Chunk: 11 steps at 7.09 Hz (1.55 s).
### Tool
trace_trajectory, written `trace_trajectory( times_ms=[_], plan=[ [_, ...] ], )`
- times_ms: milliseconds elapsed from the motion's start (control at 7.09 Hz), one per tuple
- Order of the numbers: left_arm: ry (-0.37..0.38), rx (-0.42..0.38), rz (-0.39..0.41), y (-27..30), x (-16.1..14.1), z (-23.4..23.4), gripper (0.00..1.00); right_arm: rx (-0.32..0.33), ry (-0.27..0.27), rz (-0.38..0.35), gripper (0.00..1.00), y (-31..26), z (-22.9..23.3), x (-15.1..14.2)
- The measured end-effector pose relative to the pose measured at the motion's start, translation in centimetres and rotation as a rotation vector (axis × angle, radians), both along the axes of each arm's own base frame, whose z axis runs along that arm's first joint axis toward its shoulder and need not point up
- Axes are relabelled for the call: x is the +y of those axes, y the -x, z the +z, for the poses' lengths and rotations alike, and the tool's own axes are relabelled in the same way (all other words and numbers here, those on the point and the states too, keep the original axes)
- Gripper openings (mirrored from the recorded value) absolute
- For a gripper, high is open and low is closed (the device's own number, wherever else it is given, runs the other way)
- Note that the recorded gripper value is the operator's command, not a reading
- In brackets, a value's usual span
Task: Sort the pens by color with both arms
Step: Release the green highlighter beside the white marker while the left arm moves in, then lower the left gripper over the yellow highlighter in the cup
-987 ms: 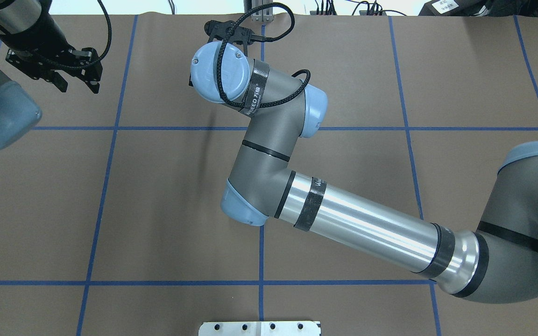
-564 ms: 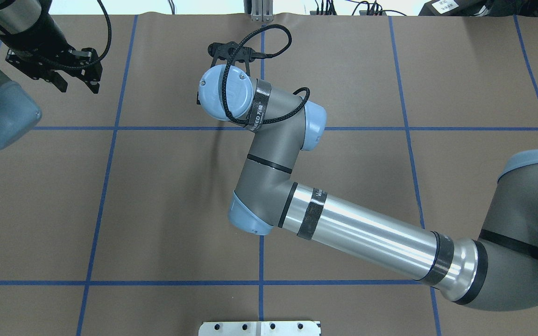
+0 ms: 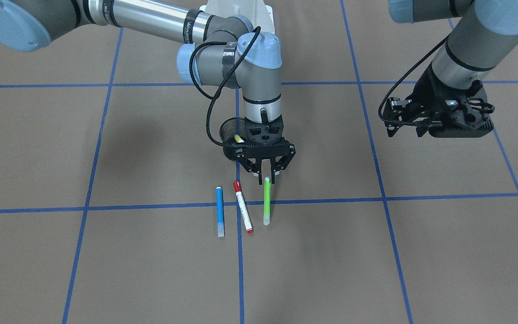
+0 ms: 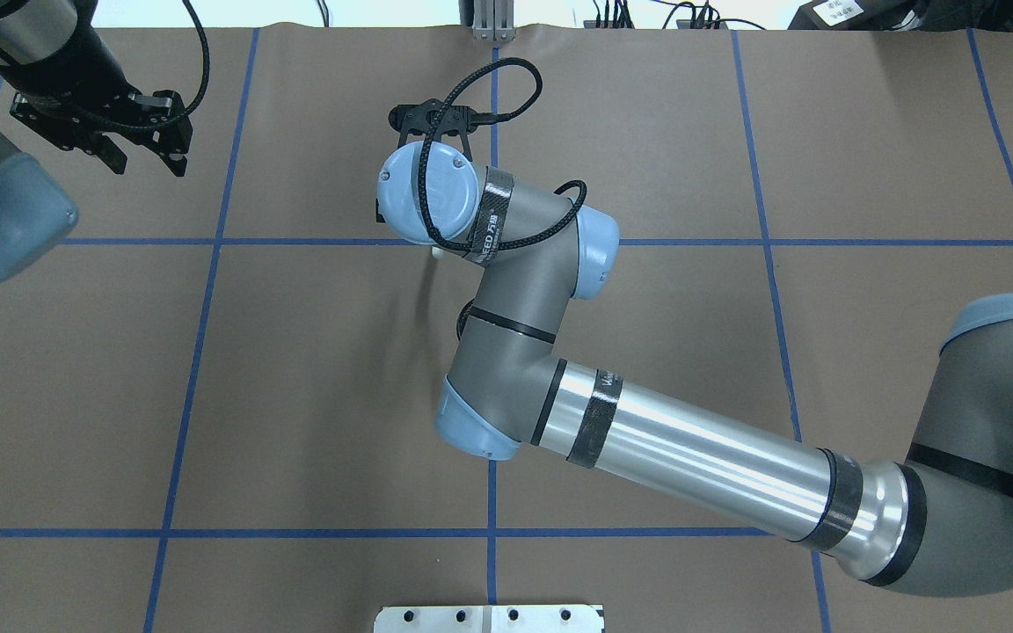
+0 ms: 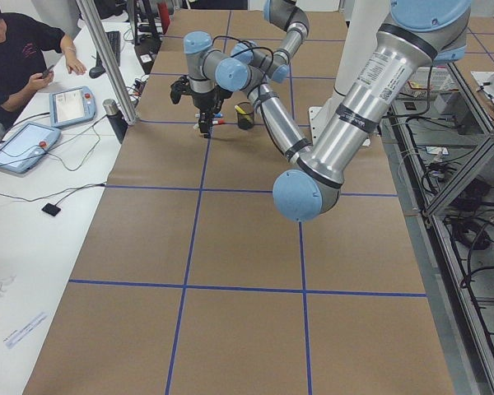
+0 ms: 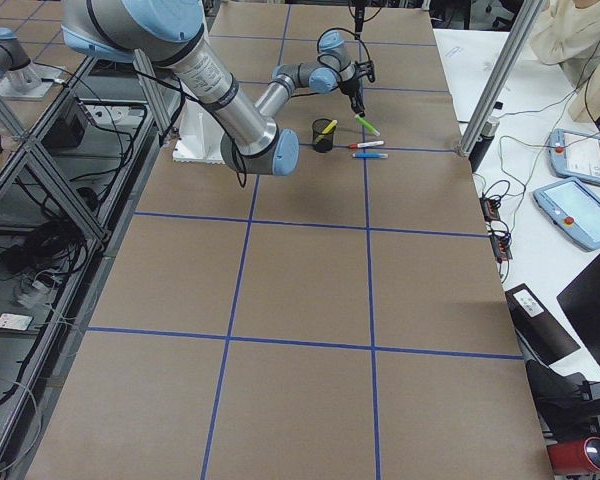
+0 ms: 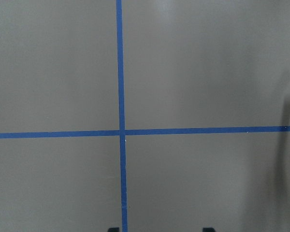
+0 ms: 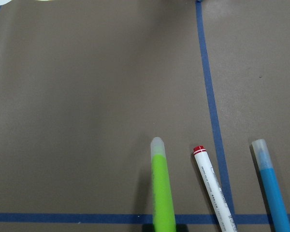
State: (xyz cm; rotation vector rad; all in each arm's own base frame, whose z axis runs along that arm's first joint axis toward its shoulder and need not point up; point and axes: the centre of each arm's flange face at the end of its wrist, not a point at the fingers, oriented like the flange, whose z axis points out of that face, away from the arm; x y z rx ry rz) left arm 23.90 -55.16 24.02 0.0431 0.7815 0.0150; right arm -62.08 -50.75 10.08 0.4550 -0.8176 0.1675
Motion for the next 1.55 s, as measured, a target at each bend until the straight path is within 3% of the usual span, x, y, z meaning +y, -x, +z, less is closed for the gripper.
trace_trajectory(
  times_ms=[423, 705, 987, 1269, 1551],
  plan=[
    [0.037, 0.013, -0.026, -2.3, -0.9, -2.1, 0.66, 0.021, 0.049, -0.14, 0.99, -10.3, -3.5, 0.8],
    [0.097, 0.072, -0.085, -8.5, -1.9, -4.7, 0.66, 0.029, 0.068, -0.28, 0.99, -17.0, 0.9, 0.9],
    [0.163, 0.151, -0.147, -15.2, -2.4, -7.0, 0.66, 0.055, 0.057, -0.381, 0.99, -20.1, 5.5, 1.1],
    [0.226, 0.169, -0.186, -20.4, -2.1, -11.0, 0.66, 0.069, 0.046, -0.428, 0.99, -22.3, 8.4, 1.5],
    [0.232, 0.166, -0.215, -25.4, -1.9, -12.1, 0.65, 0.076, 0.037, -0.446, 0.99, -23.8, 9.8, 2.1]
  ],
)
